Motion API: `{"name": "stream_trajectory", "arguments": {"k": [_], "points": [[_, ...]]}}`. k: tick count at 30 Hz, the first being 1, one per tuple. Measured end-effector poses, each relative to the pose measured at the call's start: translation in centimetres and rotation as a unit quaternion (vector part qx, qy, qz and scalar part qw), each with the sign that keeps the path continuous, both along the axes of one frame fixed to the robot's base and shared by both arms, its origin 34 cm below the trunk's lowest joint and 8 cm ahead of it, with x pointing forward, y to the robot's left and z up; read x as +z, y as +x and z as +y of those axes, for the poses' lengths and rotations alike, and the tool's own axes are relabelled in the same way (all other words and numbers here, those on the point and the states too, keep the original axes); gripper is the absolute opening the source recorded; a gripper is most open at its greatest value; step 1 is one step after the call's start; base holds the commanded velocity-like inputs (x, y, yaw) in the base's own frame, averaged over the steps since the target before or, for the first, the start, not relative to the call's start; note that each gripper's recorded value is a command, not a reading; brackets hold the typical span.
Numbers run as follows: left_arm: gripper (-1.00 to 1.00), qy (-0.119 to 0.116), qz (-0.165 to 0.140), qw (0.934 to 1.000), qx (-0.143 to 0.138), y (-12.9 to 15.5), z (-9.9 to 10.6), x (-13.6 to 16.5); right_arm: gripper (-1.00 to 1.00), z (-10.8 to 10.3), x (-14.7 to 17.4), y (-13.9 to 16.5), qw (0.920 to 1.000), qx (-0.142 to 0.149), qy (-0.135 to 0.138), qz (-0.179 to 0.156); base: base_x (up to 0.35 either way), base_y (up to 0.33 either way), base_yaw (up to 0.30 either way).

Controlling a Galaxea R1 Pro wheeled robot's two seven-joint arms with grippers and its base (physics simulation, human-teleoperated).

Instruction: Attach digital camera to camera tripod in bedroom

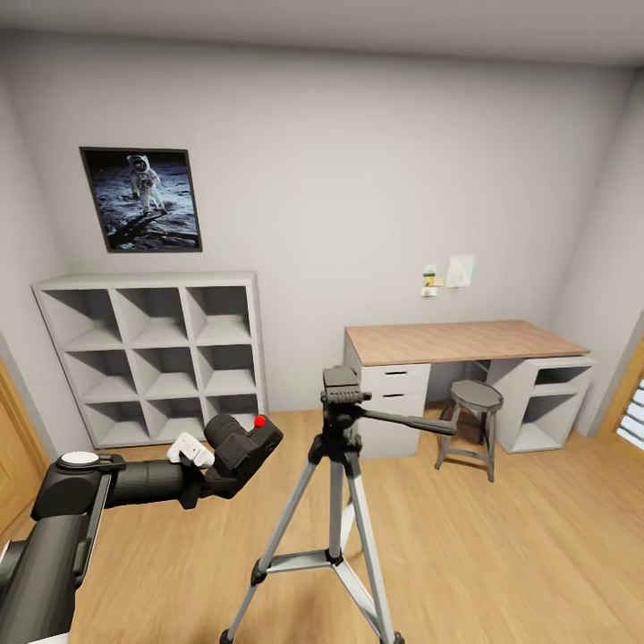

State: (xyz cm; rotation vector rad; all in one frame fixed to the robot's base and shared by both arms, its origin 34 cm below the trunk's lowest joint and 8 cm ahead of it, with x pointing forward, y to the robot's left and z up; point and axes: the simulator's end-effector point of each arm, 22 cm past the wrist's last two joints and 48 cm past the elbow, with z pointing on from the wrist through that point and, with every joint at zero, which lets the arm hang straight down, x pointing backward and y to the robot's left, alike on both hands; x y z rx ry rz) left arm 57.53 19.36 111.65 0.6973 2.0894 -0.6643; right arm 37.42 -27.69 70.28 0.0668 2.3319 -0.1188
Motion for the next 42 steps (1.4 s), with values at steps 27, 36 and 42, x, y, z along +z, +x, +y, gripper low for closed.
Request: {"name": "stream_trajectory", "arguments": {"k": [27, 36, 42], "points": [[-1.00, 0.001, 0.001, 1.0000, 0.002, 0.0, 0.1, 0.0, 1.00, 0.0, 0.0, 0.0, 1.0000, 0.001, 0.000, -0.001, -0.076, 0.023, 0.000], [-1.00, -0.003, 0.002, 1.0000, 0.004, 0.0, 0.0, 0.2, 1.00, 0.0, 0.0, 0.0, 1.0000, 0.000, 0.000, -0.001, -0.019, 0.060, 0.000], [-1.00, -0.052, -0.022, 0.9977, 0.037, 4.1, -0.4, 8.6, 1.00, 0.0, 0.1, 0.1, 1.0000, 0.001, 0.000, -0.002, -0.001, 0.002, 0.000]]}}
